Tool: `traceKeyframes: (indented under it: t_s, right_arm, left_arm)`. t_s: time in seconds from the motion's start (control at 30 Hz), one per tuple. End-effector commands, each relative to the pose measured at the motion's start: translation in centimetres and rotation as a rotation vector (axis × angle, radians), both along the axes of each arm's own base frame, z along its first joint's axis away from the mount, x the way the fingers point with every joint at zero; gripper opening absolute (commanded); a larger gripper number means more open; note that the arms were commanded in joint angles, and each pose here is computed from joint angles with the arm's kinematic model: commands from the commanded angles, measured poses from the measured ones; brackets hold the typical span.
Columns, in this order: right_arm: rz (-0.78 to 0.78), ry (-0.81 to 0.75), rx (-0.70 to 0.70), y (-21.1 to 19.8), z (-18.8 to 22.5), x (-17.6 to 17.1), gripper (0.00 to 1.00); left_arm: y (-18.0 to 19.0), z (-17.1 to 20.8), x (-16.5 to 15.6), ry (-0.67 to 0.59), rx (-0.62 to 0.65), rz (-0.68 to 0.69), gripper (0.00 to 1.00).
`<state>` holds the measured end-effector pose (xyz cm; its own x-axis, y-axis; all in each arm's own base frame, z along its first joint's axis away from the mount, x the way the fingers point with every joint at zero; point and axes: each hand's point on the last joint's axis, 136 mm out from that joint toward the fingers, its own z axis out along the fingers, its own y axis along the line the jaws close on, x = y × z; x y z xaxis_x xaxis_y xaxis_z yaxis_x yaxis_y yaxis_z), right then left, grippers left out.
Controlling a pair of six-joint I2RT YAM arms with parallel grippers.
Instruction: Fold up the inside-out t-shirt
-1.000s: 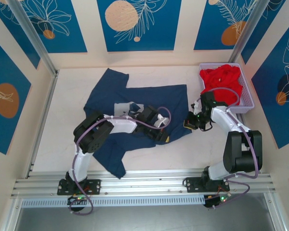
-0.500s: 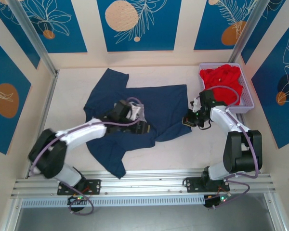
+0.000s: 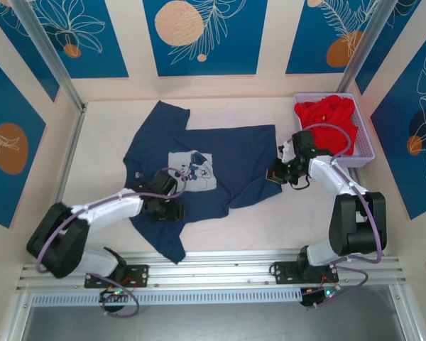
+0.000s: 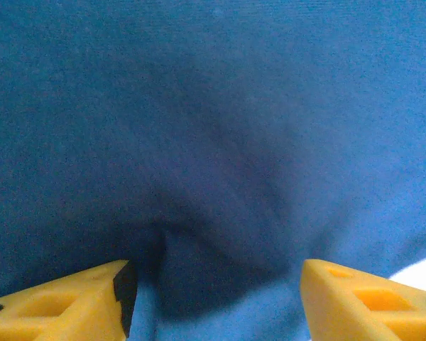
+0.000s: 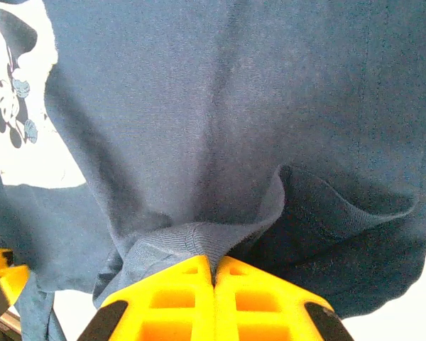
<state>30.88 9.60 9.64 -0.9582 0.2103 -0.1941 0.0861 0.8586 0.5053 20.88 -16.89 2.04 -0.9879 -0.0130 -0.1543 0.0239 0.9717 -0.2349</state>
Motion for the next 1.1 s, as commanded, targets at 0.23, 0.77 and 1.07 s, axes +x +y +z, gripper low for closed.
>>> traceKeyframes:
  t_s: [0.23,0.77,1.07]
  right_arm:
    - [-0.079,-0.039,-0.019,-1.8,1.0,2.4,0.0]
    - [-0.07,-0.03,-0.05,-2.3,0.4,3.0,0.0]
    - [-0.057,-0.025,-0.034,-1.8,0.1,3.1,0.0]
  left_arm:
    - [-9.4,0.9,11.7,-0.125,-0.171,-0.107,0.62]
    - [-5.8,7.4,5.0,-0.268,-0.182,-0.152,0.68]
    - [-7.9,2.2,-2.0,-0.134,-0.089,-0.172,0.56]
